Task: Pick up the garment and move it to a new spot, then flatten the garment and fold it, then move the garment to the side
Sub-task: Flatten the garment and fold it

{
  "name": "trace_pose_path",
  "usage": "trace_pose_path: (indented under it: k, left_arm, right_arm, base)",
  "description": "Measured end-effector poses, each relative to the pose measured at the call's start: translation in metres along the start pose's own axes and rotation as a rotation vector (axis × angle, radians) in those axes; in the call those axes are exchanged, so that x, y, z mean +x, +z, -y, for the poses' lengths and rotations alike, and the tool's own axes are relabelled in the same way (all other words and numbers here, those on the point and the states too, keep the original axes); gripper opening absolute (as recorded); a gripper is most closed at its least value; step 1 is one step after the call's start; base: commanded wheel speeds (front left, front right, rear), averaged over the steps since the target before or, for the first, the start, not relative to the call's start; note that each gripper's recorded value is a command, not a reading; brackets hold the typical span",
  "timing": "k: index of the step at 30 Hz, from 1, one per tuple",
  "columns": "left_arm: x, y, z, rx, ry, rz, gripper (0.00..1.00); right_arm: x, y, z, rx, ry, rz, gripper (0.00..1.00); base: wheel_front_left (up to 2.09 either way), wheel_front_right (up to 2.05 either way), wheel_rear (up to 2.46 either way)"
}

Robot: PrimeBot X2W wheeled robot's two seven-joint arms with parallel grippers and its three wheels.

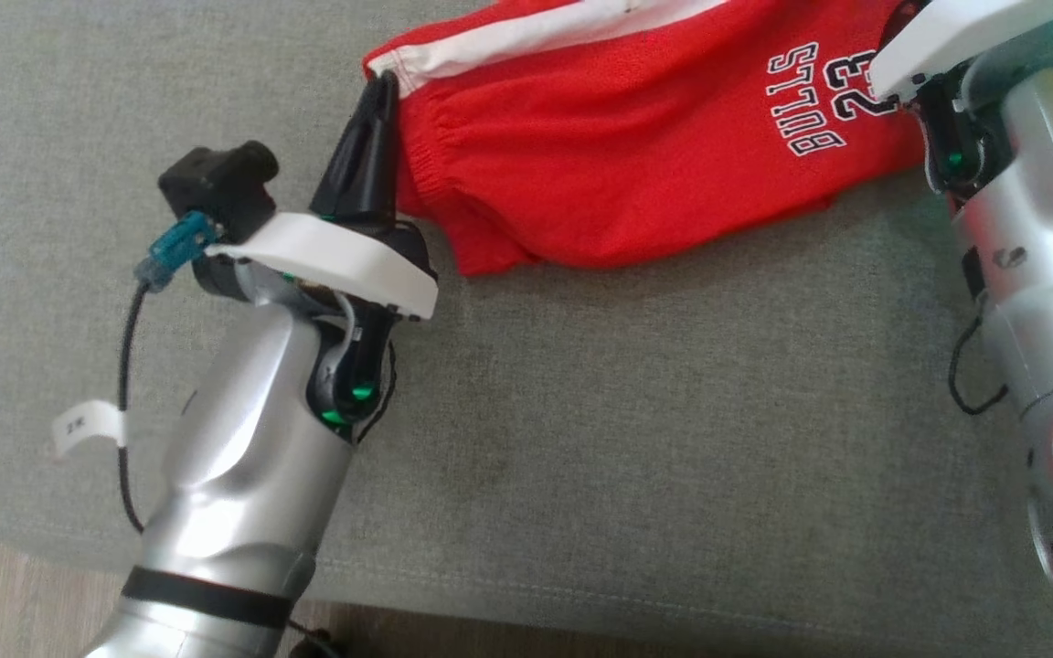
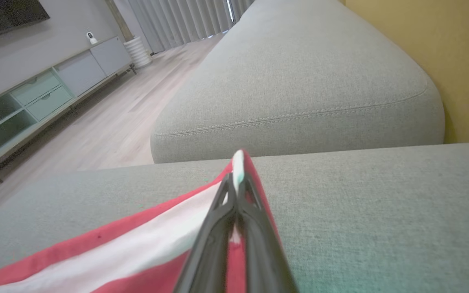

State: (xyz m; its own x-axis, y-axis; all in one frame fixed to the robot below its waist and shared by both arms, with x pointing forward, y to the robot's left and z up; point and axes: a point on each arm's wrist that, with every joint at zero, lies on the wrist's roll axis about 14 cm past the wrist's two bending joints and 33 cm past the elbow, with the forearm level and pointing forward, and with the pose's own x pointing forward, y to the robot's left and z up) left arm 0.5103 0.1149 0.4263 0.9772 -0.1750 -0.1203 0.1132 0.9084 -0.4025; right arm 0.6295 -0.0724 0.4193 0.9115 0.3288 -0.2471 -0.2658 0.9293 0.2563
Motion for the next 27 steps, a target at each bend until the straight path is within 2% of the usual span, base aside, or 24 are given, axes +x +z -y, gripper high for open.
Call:
trace_pose_path:
  k: [1, 2, 3, 4, 10, 15, 23, 27]
  left_arm:
    - [0.000, -0.003, 0.000, 0.004, 0.005, -0.010, 0.00]
    - [-0.001, -0.008, -0.002, 0.009, 0.014, -0.022, 0.40]
    - [-0.001, -0.011, -0.004, 0.013, 0.026, -0.031, 0.94]
    - [-0.001, -0.011, -0.004, 0.013, 0.026, -0.031, 1.00]
    - [-0.006, -0.010, -0.010, 0.105, 0.074, -0.028, 1.00]
    - [-0.023, -0.018, -0.009, 0.115, 0.088, -0.044, 1.00]
    - [-0.044, -0.027, -0.007, 0.112, 0.099, -0.066, 1.00]
    - [-0.045, -0.021, -0.009, 0.122, 0.111, -0.049, 1.00]
  right_arm:
    - [0.001, -0.003, 0.002, -0.008, -0.005, -0.007, 0.34]
    - [0.002, -0.005, 0.004, -0.019, -0.010, -0.008, 1.00]
    - [0.002, -0.007, 0.006, -0.024, -0.018, -0.010, 1.00]
    - [0.002, -0.007, 0.006, -0.024, -0.018, -0.010, 1.00]
    - [-0.004, 0.000, 0.012, -0.062, -0.032, 0.027, 1.00]
    - [-0.016, -0.002, 0.018, -0.104, -0.037, 0.009, 1.00]
    - [-0.048, -0.061, 0.027, -0.138, -0.046, -0.212, 1.00]
    - [-0.051, -0.068, 0.022, -0.159, -0.025, -0.276, 1.00]
  base:
    - [0.00, 0.00, 0.00]
    - [0.00, 0.00, 0.00]
    - [0.00, 0.00, 0.00]
    - [0.00, 0.00, 0.00]
    - [0.00, 0.00, 0.00]
    - [0.00, 0.00, 0.00]
    - [0.00, 0.00, 0.00]
    - [0.00, 0.00, 0.00]
